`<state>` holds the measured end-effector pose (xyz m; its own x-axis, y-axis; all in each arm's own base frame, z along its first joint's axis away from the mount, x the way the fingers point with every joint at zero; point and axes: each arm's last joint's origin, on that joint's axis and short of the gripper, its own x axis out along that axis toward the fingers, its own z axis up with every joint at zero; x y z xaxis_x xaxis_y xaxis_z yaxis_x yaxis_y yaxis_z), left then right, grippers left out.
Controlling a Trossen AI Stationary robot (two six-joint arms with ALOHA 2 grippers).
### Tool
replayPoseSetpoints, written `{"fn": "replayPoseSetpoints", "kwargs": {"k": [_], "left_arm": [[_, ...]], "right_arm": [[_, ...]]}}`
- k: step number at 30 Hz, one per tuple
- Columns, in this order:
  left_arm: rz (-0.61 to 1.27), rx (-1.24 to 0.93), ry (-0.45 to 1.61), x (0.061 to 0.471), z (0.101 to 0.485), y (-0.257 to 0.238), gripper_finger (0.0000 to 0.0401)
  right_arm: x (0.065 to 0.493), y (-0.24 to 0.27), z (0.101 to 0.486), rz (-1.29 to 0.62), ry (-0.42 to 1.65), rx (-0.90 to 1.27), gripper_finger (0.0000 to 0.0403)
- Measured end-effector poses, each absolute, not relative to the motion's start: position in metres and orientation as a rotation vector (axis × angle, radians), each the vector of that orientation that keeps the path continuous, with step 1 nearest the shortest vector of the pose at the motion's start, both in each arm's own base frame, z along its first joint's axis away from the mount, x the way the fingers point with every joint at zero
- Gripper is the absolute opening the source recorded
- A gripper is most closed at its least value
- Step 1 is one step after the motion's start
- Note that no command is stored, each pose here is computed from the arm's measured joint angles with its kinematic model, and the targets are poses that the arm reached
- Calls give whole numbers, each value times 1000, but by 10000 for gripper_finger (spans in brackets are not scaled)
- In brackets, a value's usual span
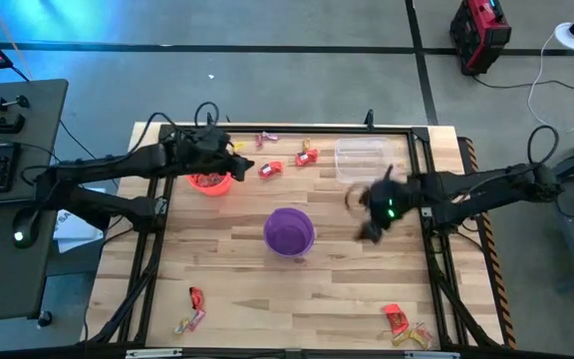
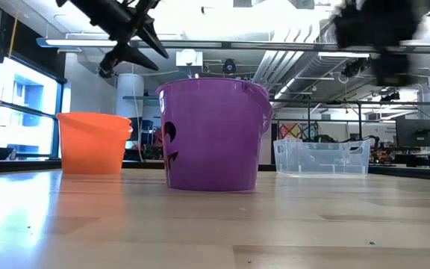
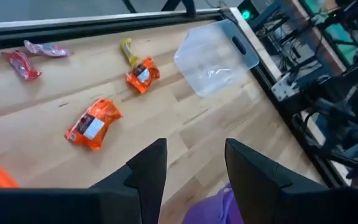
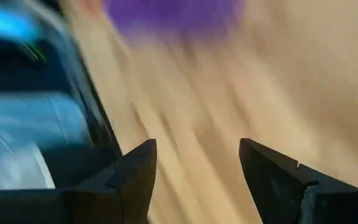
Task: Sort candy by brand, put in halloween buckets
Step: Put the orange gummy into the orange bucket
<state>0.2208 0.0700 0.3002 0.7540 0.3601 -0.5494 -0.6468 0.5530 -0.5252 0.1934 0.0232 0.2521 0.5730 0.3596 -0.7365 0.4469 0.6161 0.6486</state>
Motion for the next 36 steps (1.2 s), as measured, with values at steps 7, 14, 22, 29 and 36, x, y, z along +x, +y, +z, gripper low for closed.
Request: {"fn": "replayPoseSetpoints", "kwargs": {"k": [7, 14, 22, 29, 36], "left_arm": [[500, -704, 357, 235, 301, 80, 154], [436, -605, 331, 235, 306, 92, 154], [389, -603, 346, 231, 306, 98, 154], [376, -614, 348, 231, 306, 98, 154], [377, -614, 347, 231, 306, 98, 154]], "right_arm": [[167, 83, 227, -198, 1553, 1135, 224], [175, 127, 188, -156, 1989, 1123, 224], [184, 158, 134, -17, 2256, 1040, 224], [175, 176, 109, 17, 2370, 946, 224], [177, 195, 94, 63, 2339, 940, 224]]}}
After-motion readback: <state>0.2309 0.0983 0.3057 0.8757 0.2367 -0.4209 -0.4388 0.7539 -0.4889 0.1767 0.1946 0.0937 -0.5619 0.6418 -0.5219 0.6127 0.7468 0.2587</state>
